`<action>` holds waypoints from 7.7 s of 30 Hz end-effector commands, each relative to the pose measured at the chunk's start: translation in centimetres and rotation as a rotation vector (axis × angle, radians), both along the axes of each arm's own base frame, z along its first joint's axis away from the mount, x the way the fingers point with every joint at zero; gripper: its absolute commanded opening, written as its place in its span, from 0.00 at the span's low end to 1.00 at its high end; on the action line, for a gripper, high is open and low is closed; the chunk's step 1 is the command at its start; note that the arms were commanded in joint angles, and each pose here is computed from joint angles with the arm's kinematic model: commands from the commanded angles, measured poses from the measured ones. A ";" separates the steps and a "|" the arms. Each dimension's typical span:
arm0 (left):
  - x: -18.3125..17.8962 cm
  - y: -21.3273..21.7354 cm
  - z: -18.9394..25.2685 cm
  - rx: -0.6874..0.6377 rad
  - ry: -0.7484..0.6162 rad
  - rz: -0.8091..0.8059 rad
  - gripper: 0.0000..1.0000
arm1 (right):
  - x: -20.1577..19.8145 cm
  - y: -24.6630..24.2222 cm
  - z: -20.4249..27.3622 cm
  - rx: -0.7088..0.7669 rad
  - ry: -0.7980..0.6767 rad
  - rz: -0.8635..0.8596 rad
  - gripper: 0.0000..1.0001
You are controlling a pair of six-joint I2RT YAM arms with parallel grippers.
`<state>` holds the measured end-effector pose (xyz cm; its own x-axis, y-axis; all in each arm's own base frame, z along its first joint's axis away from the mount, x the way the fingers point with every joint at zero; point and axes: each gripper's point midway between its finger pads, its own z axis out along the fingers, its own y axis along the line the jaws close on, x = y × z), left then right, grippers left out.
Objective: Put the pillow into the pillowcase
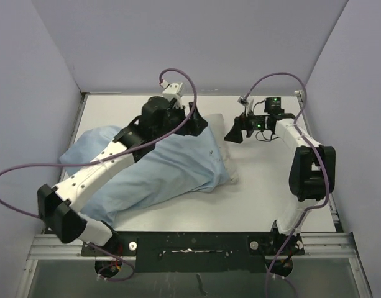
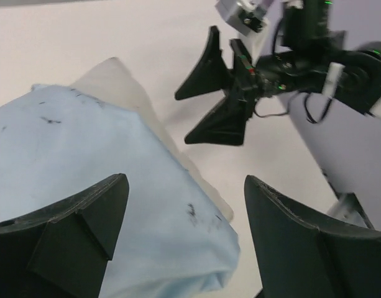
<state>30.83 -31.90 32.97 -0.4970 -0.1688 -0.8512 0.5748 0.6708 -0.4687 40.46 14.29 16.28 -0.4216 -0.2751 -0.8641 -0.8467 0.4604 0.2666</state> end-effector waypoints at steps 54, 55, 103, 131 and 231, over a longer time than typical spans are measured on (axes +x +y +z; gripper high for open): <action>-9.3 -5.3 -9.3 -0.064 0.006 -0.408 0.14 | -6.2 0.7 -2.0 0.258 0.441 -0.116 0.73; -9.3 -4.9 -8.7 -0.056 -0.009 -0.399 0.16 | -6.2 1.1 -1.8 0.260 0.449 -0.108 0.59; 1.9 -7.3 -8.9 0.256 0.035 -0.274 0.59 | -9.9 1.8 4.3 0.397 0.107 0.142 0.02; -2.8 -16.7 18.9 -0.268 -0.447 -0.631 0.00 | -2.3 2.0 20.0 0.192 -0.470 0.109 0.02; -8.3 -5.8 -0.8 0.289 0.104 -0.282 0.59 | -17.1 0.1 4.7 0.260 -0.440 0.393 0.42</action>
<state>25.05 -41.90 30.27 -0.6854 0.0606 -0.7257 0.6587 0.4765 -0.5823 29.26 10.78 23.30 0.0818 -0.2322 -0.9692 -0.9607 0.2405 -0.1387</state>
